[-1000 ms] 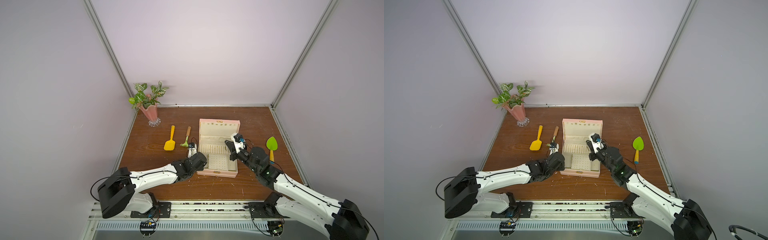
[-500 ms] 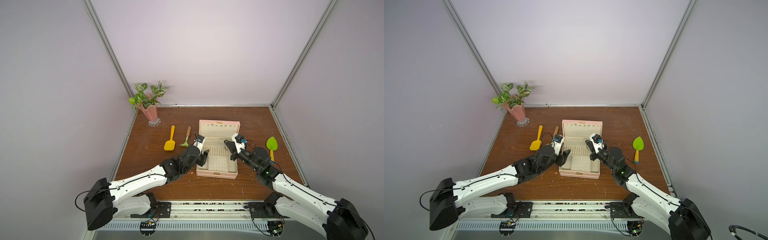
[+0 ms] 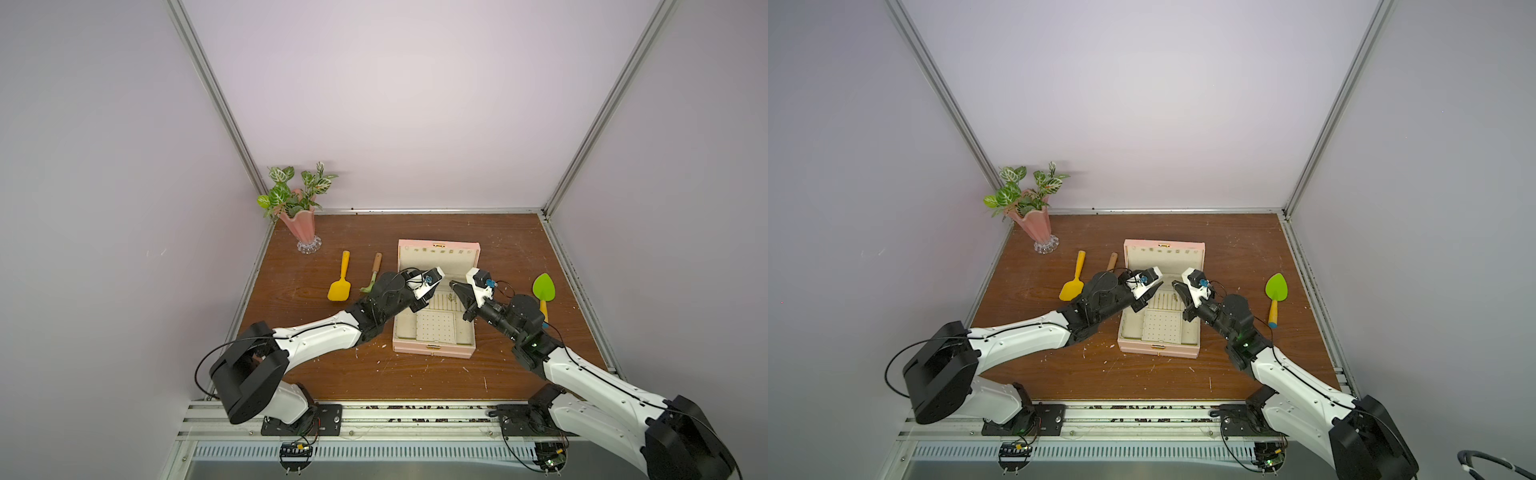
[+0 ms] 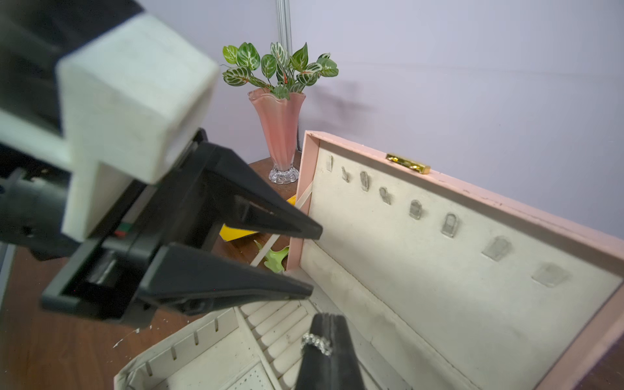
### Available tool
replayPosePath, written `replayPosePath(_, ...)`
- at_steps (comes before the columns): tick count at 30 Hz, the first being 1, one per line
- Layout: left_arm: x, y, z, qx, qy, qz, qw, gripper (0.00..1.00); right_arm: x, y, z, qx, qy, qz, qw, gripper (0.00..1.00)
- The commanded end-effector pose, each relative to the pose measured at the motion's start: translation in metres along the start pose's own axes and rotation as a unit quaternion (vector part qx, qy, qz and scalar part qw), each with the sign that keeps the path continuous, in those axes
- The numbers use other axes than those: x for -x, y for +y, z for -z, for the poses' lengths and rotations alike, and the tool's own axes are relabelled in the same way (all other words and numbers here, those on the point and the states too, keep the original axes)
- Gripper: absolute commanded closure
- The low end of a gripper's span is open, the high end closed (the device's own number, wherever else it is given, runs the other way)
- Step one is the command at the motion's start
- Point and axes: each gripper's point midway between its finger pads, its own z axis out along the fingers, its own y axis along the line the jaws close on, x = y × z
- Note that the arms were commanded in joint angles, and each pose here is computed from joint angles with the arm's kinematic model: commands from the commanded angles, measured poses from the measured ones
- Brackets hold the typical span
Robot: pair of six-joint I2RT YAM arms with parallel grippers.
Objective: Put jewelry chain into jewelry box
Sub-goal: Open the fastener on the jewelry box.
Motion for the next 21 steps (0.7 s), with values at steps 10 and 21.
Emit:
replayPosePath(10,0.034,0.032,-0.038,0.019,-0.061,-0.032,0.997,0.7,0.013,-0.002,0.009,-0.001,-0.032,0.002,0.999,1.0)
replayPosePath(21,0.019,0.054,-0.055,0.068,-0.027,-0.033,0.997,0.72,0.016,-0.003,0.012,-0.002,-0.039,-0.001,0.999,1.0)
